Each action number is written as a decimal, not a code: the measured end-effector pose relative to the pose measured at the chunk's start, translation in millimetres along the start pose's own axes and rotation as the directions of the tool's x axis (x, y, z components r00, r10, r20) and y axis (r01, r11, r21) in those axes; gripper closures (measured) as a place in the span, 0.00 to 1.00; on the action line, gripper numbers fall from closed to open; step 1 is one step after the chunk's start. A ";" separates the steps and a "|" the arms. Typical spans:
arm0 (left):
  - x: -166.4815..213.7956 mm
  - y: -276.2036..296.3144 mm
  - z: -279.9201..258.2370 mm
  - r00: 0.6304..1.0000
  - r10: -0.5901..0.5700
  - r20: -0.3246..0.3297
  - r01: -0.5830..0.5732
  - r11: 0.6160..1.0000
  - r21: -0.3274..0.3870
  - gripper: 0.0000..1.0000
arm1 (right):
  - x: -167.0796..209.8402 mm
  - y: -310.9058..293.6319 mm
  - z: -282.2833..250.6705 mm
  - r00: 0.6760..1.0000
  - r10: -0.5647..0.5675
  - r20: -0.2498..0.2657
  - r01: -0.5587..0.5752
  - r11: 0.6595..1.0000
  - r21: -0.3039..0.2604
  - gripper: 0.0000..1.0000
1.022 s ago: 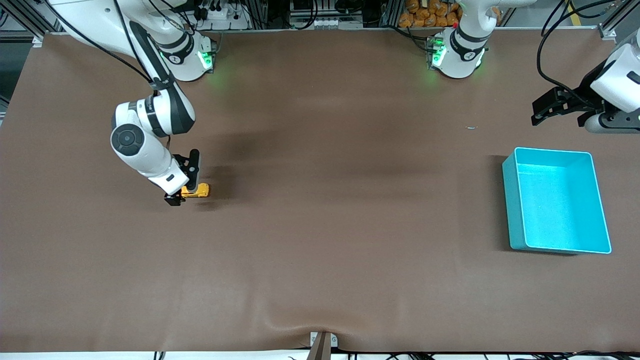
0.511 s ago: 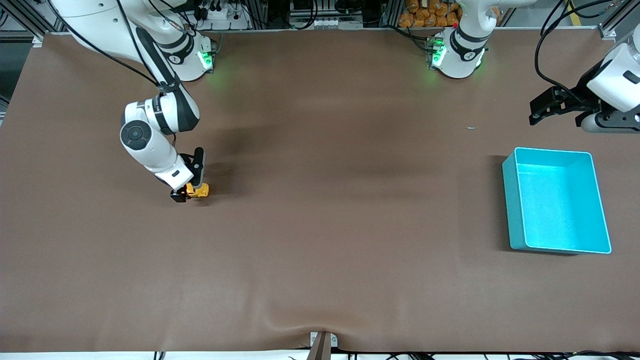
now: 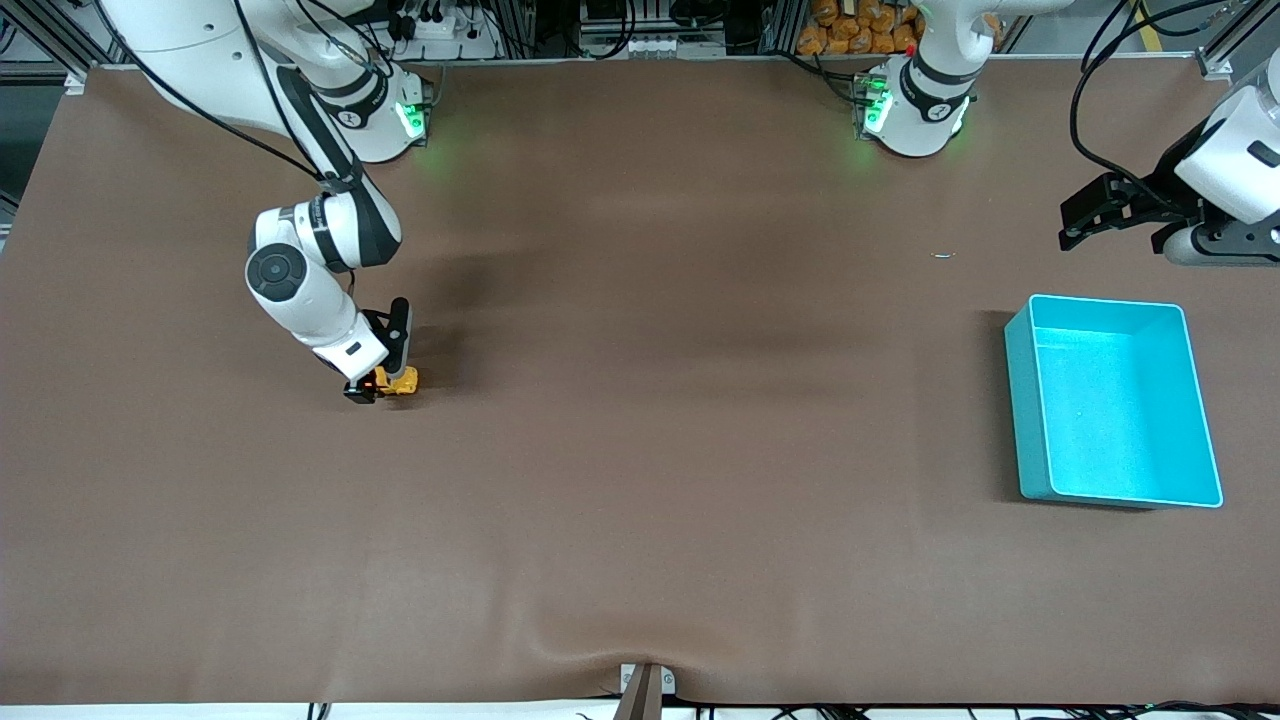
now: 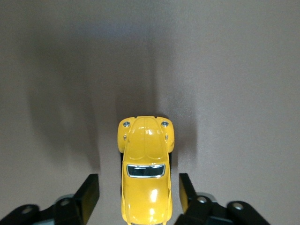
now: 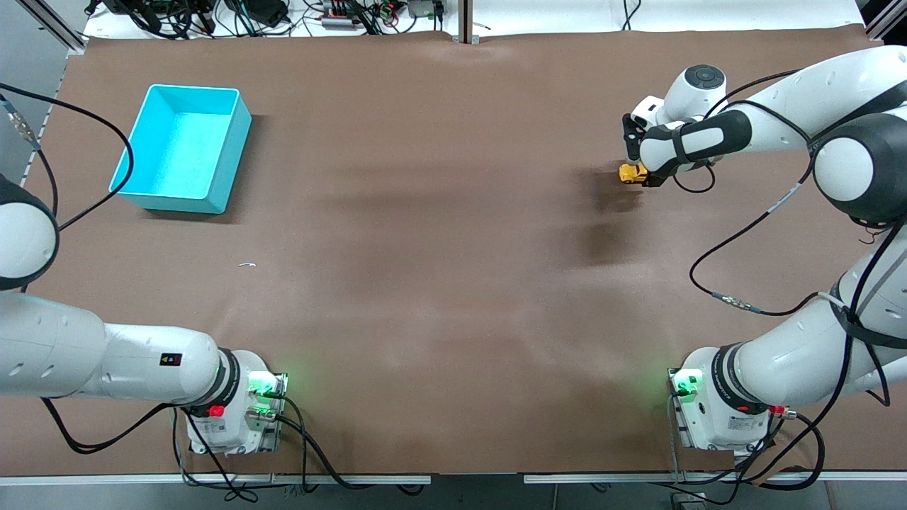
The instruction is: Wind and store yellow beetle car
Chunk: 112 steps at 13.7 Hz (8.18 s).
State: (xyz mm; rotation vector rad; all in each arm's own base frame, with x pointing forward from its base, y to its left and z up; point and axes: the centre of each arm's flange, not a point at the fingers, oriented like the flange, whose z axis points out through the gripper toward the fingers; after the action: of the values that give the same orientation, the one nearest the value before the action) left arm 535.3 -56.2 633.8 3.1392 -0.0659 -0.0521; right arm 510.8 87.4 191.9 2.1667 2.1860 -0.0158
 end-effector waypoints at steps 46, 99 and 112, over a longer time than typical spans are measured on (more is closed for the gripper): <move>28.5 -39.6 21.6 0.997 -0.072 -0.039 0.072 0.997 -0.007 0.00 | -151.3 2.7 11.5 0.999 0.041 0.011 -0.041 0.999 0.016 0.55; -45.2 -74.5 334.7 0.254 -0.967 0.032 0.967 0.254 0.002 0.00 | -187.4 115.9 -360.8 0.167 0.982 0.092 -0.971 0.147 0.190 0.00; -68.6 -81.0 441.3 0.227 -0.974 0.010 0.971 0.225 -0.082 0.00 | -111.1 95.2 -428.9 0.036 0.998 0.054 -0.996 0.031 0.085 0.00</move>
State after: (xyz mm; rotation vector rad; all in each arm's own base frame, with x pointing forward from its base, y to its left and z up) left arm 455.6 27.4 194.8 2.4588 1.8710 0.0234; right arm 590.5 -0.4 629.3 3.1713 0.0672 -0.0305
